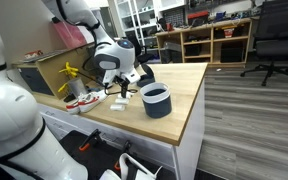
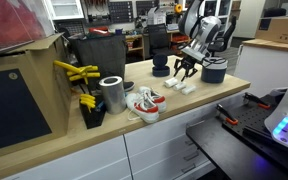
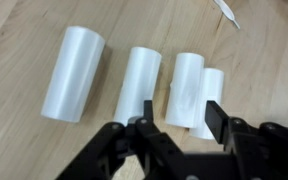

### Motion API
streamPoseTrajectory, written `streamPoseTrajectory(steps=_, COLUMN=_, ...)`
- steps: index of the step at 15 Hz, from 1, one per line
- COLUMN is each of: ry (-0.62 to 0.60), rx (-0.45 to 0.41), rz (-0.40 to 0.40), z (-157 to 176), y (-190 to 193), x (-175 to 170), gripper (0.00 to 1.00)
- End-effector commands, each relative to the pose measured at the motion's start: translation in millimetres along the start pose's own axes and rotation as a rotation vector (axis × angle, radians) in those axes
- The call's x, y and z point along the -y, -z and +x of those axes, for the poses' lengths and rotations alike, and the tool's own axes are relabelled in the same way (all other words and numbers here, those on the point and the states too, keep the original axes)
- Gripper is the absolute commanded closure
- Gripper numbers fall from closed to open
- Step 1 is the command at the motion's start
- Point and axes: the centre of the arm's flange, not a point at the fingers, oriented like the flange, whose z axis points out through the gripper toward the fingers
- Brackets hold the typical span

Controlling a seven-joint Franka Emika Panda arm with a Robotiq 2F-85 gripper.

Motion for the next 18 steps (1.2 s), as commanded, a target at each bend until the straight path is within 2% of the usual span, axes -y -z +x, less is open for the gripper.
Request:
streamPoseTrajectory(steps=1, ry=-0.022, rx=-0.063, rz=0.062, z=-13.7, y=20.4, x=-1.3, gripper=0.11)
streamPoseTrajectory(steps=2, ry=-0.006, rx=-0.075, rz=0.065, z=-15.4, y=28.6, x=0.5, gripper=0.03)
streamPoseTrajectory(steps=3, ry=0.023, rx=-0.087, rz=0.060, z=-16.6, y=38.4, x=2.6, gripper=0.00)
streamPoseTrajectory(steps=6, ry=0.138, rx=-0.103, rz=0.017, z=-18.9, y=72.0, x=9.8, gripper=0.00)
streamPoseTrajectory(steps=13, ry=0.489, rx=-0.066, rz=-0.291, z=-4.8, y=112.3, x=-2.9, gripper=0.00)
streamPoseTrajectory(steps=15, ry=0.565, rx=-0.050, rz=-0.348, z=1.4, y=127.4, x=-3.7, gripper=0.00)
streamPoseTrajectory(steps=18, ry=0.641, rx=-0.030, rz=-0.374, z=4.8, y=159.8, x=0.3, gripper=0.00)
